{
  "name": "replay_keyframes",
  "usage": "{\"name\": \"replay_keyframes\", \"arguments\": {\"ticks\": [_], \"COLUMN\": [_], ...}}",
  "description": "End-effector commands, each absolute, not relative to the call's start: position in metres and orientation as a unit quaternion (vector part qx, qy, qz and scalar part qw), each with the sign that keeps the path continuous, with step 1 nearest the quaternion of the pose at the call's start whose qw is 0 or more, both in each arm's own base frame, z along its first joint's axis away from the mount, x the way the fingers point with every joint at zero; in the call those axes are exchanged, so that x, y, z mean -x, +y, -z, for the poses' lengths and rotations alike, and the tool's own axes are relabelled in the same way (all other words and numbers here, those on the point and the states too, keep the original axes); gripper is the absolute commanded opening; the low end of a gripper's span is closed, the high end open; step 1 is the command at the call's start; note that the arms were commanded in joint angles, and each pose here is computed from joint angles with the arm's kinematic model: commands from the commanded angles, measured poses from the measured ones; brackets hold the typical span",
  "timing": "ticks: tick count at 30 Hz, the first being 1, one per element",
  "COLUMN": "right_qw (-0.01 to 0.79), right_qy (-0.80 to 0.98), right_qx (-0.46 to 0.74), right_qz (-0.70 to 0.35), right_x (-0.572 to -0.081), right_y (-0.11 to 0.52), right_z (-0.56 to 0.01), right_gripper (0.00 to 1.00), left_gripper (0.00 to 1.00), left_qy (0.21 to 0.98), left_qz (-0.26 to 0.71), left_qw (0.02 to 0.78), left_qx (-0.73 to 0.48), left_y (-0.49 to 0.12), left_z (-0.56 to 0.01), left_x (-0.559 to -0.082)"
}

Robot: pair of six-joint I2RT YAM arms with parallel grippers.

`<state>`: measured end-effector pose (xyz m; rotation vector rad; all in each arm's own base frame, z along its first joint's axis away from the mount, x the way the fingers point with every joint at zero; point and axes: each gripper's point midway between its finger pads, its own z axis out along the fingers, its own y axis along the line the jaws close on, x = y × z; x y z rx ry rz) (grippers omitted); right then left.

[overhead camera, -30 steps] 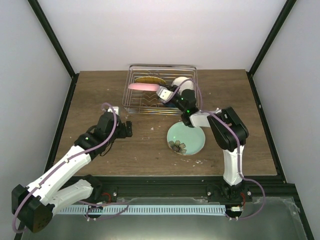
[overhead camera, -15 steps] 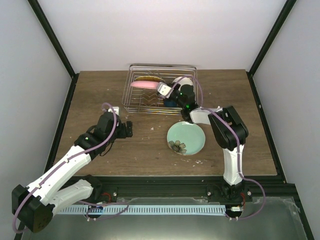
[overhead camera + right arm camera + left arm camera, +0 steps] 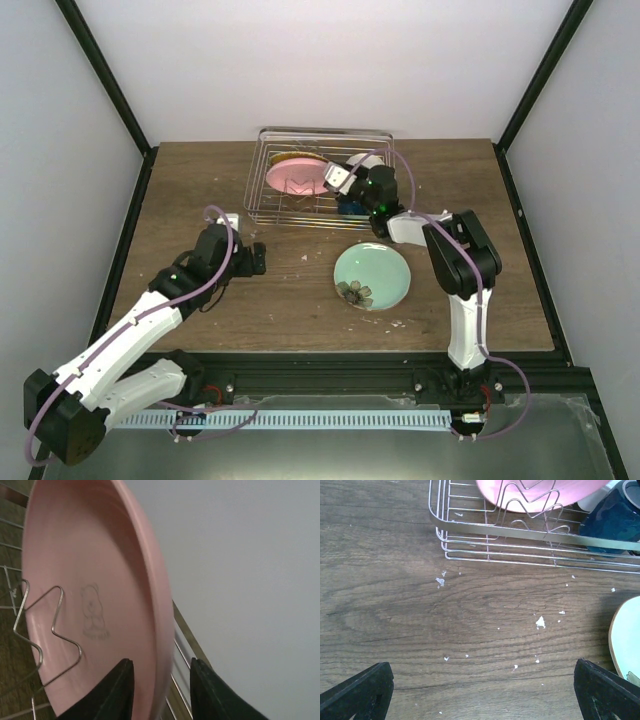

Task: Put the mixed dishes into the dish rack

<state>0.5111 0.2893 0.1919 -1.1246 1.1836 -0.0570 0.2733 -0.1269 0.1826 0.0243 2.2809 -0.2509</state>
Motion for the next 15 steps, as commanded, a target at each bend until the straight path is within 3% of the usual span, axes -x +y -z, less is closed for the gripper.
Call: {"name": "replay_keyframes", "arguments": {"ticks": [1,15], "right_qw": [0.704,0.697], "right_qy": [0.521,0.557], "right_qx": [0.480,0.452], "right_qz": [0.044,0.022], "right_x": [-0.521,-0.478], "right_y": [0.278,0.265], "right_z": [-0.225,-0.247], "right_gripper": [0.35,0.58], "left_gripper": [1.00,1.00], "left_qy": [0.906,0.909], "left_qz": [0.106,0.125], "left_qw": [0.409,0.398], "left_qx": [-0.011,-0.023], "left_y": [-0.130,-0.139], "left_z": [-0.181,-0.155], "left_x": [-0.276,-0.274]}}
